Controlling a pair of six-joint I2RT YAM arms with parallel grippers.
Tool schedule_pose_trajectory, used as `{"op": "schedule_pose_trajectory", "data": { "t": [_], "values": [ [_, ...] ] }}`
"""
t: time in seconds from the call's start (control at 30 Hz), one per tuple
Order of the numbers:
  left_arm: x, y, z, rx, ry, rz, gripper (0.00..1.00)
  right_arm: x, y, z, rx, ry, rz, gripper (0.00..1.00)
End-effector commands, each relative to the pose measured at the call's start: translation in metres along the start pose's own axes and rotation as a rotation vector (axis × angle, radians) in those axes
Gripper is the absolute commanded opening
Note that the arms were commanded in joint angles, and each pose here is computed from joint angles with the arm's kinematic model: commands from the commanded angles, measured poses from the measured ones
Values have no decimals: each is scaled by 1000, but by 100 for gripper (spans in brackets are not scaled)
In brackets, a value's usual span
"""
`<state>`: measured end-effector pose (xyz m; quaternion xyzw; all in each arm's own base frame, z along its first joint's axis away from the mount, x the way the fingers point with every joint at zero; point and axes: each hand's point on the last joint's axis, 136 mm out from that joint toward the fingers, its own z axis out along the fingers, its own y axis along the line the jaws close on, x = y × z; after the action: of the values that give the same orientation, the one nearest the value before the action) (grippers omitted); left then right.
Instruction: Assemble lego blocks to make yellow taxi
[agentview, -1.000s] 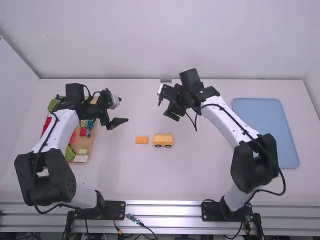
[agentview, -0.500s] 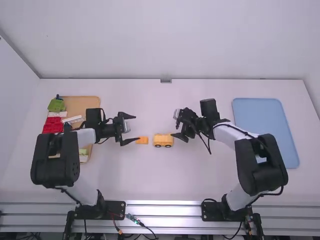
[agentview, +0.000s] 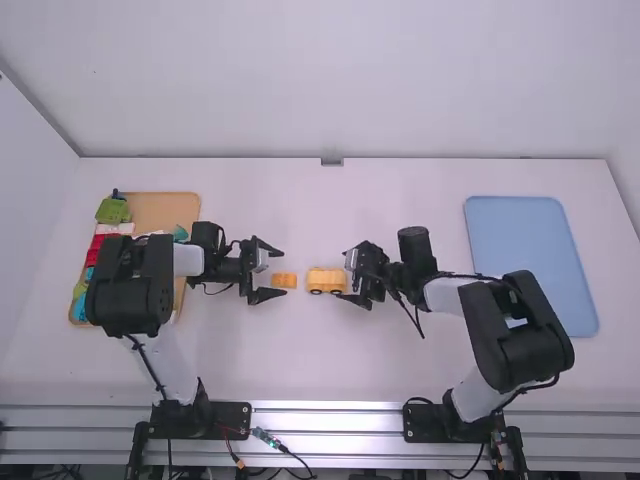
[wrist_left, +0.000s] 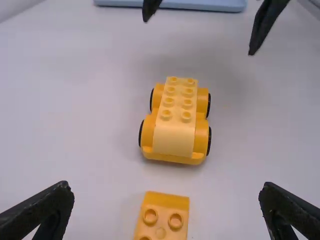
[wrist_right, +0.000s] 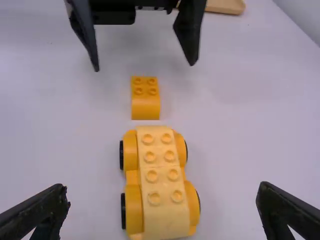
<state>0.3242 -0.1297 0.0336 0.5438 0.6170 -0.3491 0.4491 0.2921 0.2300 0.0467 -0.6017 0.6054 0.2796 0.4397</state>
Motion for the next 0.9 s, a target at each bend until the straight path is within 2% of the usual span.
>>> {"op": "schedule_pose_trajectory", "data": {
  "t": [0.0, 0.03, 0.13, 0.33, 0.5, 0.6, 0.73, 0.87],
  "values": [
    [0, 1, 5, 28, 27, 117, 98, 6, 6, 5, 11, 34, 45, 99],
    [4, 5, 6, 31, 73, 112, 98, 5, 9, 7, 2, 32, 38, 99],
    [5, 5, 7, 50, 115, 114, 98, 2, 11, 9, -7, 27, 33, 99],
    [7, -6, 9, 80, 88, 175, 98, 11, 5, 10, 9, 20, 64, 99],
    [23, -5, 19, 89, 51, 98, 97, 17, 1, 21, -39, -75, 130, 99],
    [25, -7, 22, 117, 38, 62, 97, 22, -1, 24, -60, -81, 158, 99],
    [25, -4, 21, 142, 31, 57, 95, 27, -4, 27, -68, -73, 177, 99],
    [30, -1, 25, 154, 57, 55, 87, 27, 2, 32, -84, -72, 168, 99]
  ]
}}
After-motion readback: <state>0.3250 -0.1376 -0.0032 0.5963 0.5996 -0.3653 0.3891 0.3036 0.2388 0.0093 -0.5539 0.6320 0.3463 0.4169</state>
